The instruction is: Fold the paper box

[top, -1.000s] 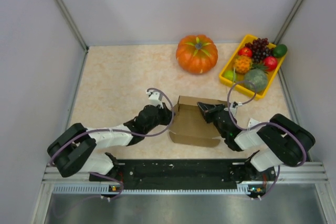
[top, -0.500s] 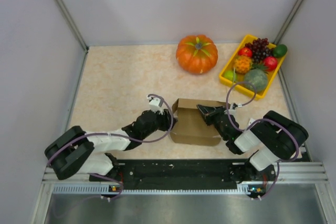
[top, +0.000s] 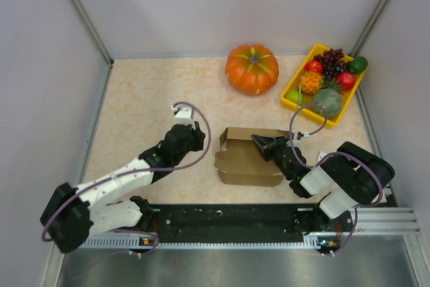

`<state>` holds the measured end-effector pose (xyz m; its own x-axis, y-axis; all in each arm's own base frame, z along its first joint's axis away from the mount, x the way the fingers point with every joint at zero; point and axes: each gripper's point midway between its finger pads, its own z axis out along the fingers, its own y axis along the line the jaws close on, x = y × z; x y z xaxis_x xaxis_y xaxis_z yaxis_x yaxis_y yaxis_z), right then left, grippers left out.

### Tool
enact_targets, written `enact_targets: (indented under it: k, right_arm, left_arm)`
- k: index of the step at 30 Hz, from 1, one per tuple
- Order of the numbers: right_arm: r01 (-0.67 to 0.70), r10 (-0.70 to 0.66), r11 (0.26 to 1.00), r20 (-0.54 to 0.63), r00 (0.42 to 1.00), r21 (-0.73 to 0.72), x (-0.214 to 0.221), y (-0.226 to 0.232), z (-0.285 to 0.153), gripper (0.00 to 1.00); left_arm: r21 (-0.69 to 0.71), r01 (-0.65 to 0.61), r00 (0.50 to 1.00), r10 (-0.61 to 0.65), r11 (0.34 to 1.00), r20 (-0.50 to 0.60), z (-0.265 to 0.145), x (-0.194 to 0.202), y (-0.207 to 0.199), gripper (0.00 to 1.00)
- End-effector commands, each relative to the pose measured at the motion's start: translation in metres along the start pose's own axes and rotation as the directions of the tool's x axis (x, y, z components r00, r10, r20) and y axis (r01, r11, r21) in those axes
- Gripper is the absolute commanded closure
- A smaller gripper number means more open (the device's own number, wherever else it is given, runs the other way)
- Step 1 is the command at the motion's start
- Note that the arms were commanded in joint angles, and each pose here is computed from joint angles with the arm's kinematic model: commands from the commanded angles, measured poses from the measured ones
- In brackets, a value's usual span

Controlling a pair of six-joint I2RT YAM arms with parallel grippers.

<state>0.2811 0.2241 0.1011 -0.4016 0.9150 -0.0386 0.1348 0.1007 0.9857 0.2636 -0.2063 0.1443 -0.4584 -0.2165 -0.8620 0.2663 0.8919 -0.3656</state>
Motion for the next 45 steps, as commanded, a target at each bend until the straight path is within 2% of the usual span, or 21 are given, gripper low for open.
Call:
enact_targets:
  k: [1, 2, 3, 4, 6, 7, 10, 13, 17, 19, 29, 32, 33, 39, 43, 45]
  right_arm:
    - [-0.004, 0.004, 0.998, -0.006, 1.000, -0.057, 0.000, 0.012, -0.002, 1.00]
    - [-0.004, 0.004, 0.998, -0.006, 1.000, -0.059, 0.000, 0.012, -0.002, 1.00]
    - [-0.005, 0.005, 0.998, -0.005, 1.000, -0.056, 0.000, 0.011, -0.002, 1.00]
    - [-0.007, 0.007, 0.998, -0.003, 1.000, -0.061, -0.001, 0.013, -0.001, 1.00]
    - [-0.013, 0.012, 0.998, -0.005, 1.000, -0.066, 0.000, 0.015, -0.001, 1.00]
    - [-0.015, 0.014, 0.998, -0.009, 1.000, -0.067, 0.000, 0.015, -0.001, 1.00]
    - [-0.014, 0.013, 0.998, -0.015, 1.000, -0.066, 0.002, 0.016, 0.000, 1.00]
    - [-0.015, 0.014, 0.998, -0.018, 1.000, -0.061, 0.002, 0.015, 0.001, 1.00]
    - [-0.034, 0.033, 0.997, -0.021, 0.999, -0.071, 0.003, 0.017, 0.002, 1.00]
    - [-0.034, 0.032, 0.997, -0.025, 0.999, -0.074, 0.004, 0.018, 0.003, 1.00]
    - [-0.046, 0.044, 0.997, -0.029, 0.999, -0.069, 0.005, 0.017, 0.003, 1.00]
    - [-0.052, 0.050, 0.996, -0.031, 0.998, -0.072, 0.005, 0.018, 0.003, 1.00]
    - [-0.053, 0.051, 0.996, -0.028, 0.998, -0.077, 0.004, 0.019, 0.003, 1.00]
    - [-0.063, 0.061, 0.995, -0.029, 0.998, -0.075, 0.004, 0.019, 0.002, 1.00]
    - [-0.068, 0.065, 0.995, -0.038, 0.997, -0.068, 0.006, 0.018, 0.001, 1.00]
    - [-0.072, 0.069, 0.995, -0.039, 0.997, -0.073, 0.006, 0.020, 0.001, 1.00]
  left_arm:
    - [-0.113, -0.249, 0.954, 0.224, 0.962, -0.199, 0.026, 0.013, 0.013, 0.72]
    - [-0.049, -0.263, 0.946, 0.248, 0.963, -0.208, 0.030, 0.022, 0.005, 0.69]
    - [0.018, -0.302, 0.936, 0.300, 0.953, -0.187, 0.037, 0.023, -0.004, 0.66]
    - [0.062, -0.293, 0.941, 0.299, 0.954, -0.156, 0.041, 0.020, -0.015, 0.65]
    - [0.117, -0.305, 0.934, 0.321, 0.945, -0.159, 0.046, 0.028, -0.022, 0.61]
    - [0.145, -0.311, 0.936, 0.329, 0.939, -0.127, 0.050, 0.025, -0.029, 0.60]
    - [0.176, -0.341, 0.919, 0.367, 0.923, -0.142, 0.053, 0.034, -0.030, 0.61]
    - [0.270, -0.362, 0.915, 0.395, 0.892, -0.080, 0.056, 0.036, -0.045, 0.62]
    - [0.310, -0.360, 0.914, 0.400, 0.880, -0.073, 0.062, 0.046, -0.055, 0.65]
    - [0.357, -0.352, 0.923, 0.385, 0.865, -0.024, 0.063, 0.044, -0.068, 0.65]
    - [0.294, -0.389, 0.919, 0.388, 0.873, 0.063, 0.059, 0.051, -0.066, 0.62]
    - [0.296, -0.397, 0.916, 0.397, 0.869, 0.063, 0.058, 0.059, -0.065, 0.58]
    - [0.301, -0.397, 0.916, 0.395, 0.867, 0.070, 0.057, 0.061, -0.068, 0.53]
    - [0.256, -0.407, 0.913, 0.395, 0.877, 0.102, 0.058, 0.061, -0.069, 0.51]
    - [0.160, -0.416, 0.909, 0.403, 0.895, 0.111, 0.067, 0.055, -0.058, 0.55]
    - [0.094, -0.419, 0.906, 0.410, 0.903, 0.105, 0.075, 0.053, -0.049, 0.62]
